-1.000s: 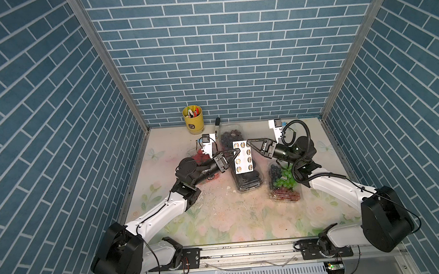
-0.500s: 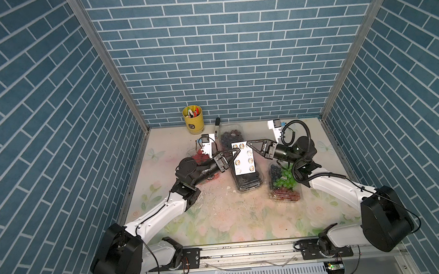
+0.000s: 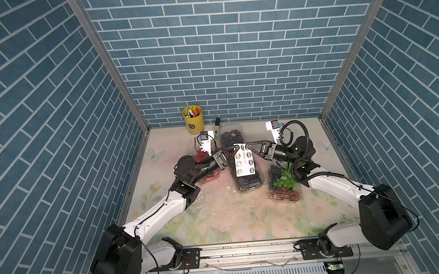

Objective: Label fruit boxes
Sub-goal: Adjust the label sticker.

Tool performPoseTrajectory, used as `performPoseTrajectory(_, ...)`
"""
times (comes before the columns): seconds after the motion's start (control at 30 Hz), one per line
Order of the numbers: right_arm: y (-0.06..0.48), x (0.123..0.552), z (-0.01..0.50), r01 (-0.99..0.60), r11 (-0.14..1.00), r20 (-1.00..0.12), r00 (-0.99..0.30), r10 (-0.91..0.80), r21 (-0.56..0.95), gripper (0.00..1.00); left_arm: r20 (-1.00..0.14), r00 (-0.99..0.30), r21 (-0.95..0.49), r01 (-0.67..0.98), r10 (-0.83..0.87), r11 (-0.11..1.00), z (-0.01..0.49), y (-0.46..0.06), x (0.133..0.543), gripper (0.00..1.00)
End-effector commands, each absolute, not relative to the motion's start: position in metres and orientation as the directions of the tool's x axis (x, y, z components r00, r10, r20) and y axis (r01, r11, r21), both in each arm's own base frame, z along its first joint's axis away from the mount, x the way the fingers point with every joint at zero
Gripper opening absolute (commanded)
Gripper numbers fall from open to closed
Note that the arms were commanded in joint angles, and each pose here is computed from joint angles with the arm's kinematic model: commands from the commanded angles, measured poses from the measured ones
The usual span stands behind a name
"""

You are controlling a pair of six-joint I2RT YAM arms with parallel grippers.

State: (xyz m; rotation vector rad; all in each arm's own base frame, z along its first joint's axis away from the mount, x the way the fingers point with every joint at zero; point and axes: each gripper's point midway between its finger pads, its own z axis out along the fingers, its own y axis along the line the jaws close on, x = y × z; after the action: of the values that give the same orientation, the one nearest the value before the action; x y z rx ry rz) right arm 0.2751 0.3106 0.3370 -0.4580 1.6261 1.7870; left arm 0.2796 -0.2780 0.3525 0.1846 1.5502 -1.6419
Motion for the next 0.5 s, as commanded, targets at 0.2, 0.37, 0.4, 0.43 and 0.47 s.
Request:
performPoseTrajectory(0.2,0.311,0.263,0.369,-0.715,-0.141,-0.674,-0.695,0.250,0.685,0.22,-0.646,-0.599,-0.712,0.697,-0.473,0.090,0.373,-0.278,0.276,0.00)
performPoseTrajectory(0.37,0.311,0.264,0.370,-0.707,-0.159,-0.664,-0.704,0.251,0.689,0.19,-0.646,-0.598,-0.712,0.697,-0.474,0.090,0.373,-0.277,0.275,0.00)
performPoseTrajectory(0.4,0.312,0.264,0.371,-0.707,-0.164,-0.664,-0.705,0.251,0.688,0.19,-0.646,-0.598,-0.712,0.696,-0.474,0.092,0.373,-0.277,0.276,0.00)
performPoseTrajectory(0.43,0.312,0.263,0.372,-0.707,-0.170,-0.663,-0.705,0.251,0.687,0.18,-0.644,-0.600,-0.714,0.694,-0.474,0.092,0.372,-0.278,0.276,0.00)
performPoseTrajectory(0.47,0.312,0.262,0.374,-0.707,-0.178,-0.664,-0.705,0.248,0.684,0.17,-0.645,-0.600,-0.714,0.694,-0.473,0.093,0.372,-0.278,0.276,0.00)
